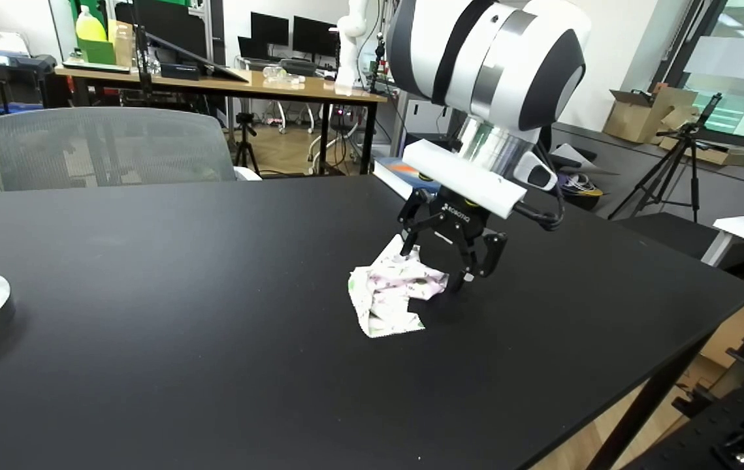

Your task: Fold the cloth once

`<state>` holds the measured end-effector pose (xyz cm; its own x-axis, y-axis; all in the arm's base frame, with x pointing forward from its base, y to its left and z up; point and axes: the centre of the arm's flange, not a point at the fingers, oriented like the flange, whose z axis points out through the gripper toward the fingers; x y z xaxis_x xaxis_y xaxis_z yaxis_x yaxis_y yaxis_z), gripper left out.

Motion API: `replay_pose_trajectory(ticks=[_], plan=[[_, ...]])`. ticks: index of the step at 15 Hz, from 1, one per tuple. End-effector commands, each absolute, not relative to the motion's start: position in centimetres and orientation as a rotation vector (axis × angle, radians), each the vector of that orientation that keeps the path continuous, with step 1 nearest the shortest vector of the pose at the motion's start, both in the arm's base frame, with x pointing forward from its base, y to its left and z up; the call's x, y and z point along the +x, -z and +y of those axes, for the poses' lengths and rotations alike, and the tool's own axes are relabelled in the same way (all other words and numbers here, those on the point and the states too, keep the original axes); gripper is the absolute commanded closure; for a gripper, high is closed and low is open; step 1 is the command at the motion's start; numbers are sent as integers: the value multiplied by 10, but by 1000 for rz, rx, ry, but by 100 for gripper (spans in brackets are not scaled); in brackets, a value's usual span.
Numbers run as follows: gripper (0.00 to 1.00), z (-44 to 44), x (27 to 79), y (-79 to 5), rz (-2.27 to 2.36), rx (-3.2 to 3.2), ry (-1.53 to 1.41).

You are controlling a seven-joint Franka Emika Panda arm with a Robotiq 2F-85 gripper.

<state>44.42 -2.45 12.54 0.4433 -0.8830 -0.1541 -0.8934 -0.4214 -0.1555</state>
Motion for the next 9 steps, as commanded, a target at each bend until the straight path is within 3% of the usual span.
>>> replay_pose_trajectory(ticks=[1, 9], plan=[[0, 31, 457, -173, 1400, -2633, -68], [0, 30, 456, -171, 1405, -2643, -85]])
